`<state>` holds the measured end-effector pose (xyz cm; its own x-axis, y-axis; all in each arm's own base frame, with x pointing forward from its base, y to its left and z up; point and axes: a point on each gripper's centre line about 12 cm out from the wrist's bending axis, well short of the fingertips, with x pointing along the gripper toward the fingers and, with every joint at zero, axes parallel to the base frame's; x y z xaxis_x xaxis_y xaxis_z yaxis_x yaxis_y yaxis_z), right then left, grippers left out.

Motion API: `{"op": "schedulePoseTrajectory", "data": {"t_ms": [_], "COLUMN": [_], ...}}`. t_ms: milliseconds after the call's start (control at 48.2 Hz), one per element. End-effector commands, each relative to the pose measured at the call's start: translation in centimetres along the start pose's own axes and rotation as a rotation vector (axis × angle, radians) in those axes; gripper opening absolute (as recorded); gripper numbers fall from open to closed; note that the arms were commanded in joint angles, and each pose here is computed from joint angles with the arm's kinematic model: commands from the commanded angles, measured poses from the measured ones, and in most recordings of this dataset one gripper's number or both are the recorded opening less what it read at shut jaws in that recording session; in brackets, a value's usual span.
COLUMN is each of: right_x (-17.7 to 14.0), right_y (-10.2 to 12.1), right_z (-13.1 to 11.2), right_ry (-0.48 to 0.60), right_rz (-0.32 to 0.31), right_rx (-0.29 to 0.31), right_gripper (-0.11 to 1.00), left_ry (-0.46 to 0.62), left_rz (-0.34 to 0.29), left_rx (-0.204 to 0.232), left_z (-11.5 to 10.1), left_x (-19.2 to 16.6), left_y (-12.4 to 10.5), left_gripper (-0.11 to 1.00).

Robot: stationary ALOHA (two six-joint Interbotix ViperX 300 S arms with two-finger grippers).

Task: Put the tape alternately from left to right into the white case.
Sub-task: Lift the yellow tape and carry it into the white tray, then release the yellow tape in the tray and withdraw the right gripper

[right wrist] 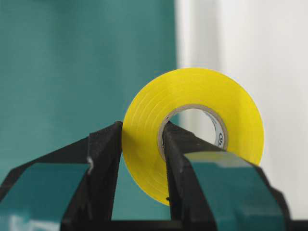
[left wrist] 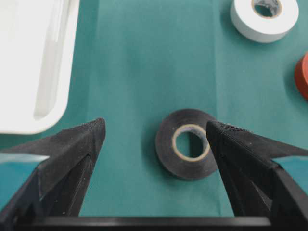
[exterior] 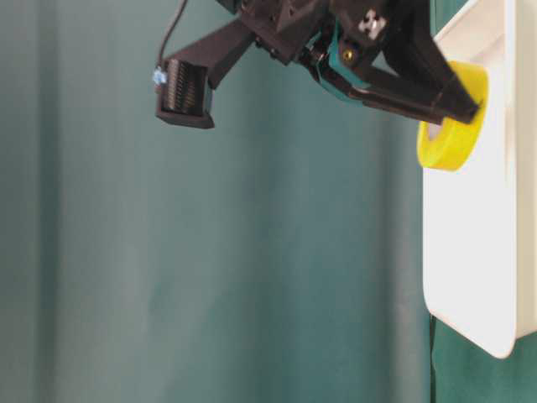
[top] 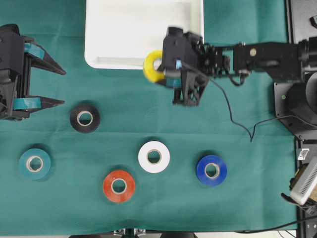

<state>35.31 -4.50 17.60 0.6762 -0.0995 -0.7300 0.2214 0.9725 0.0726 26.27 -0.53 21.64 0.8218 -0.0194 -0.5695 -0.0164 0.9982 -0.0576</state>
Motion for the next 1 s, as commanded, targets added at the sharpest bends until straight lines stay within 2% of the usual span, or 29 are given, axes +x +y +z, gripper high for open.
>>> {"op": "schedulePoseTrajectory", "data": {"t_ms": [0,290,560,809,975], "right_x": [-1.0,-1.2,0.2,1.3,1.4], "right_y": [-1.3,-6.5,-11.3,-13.3,-13.6], "right_z": [1.2,1.3,-0.4,-1.2,-1.3], "right_ry": [-0.043,-0.047,0.017,0.020,0.023], "right_rz": [-0.026,-0.139,-0.235,-0.260,-0.264], "right_rx": [0.010,0.050,0.093,0.127,0.133], "right_gripper": [0.26,0.26,0.26,0.26,0.26], "left_ry": [-0.020,-0.020,-0.020,-0.020,-0.018], "left_rz": [-0.004,-0.004,-0.004,-0.004,-0.004], "left_rx": [-0.001,-0.001,-0.001,-0.001,-0.001], "left_z": [0.6,0.6,0.6,0.6,0.5], "left_x": [-0.2,-0.2,-0.2,-0.2,-0.1], "left_y": [-0.1,-0.1,-0.1,-0.1,-0.1], "left_gripper": [0.65,0.65,0.65,0.65,0.65]}}
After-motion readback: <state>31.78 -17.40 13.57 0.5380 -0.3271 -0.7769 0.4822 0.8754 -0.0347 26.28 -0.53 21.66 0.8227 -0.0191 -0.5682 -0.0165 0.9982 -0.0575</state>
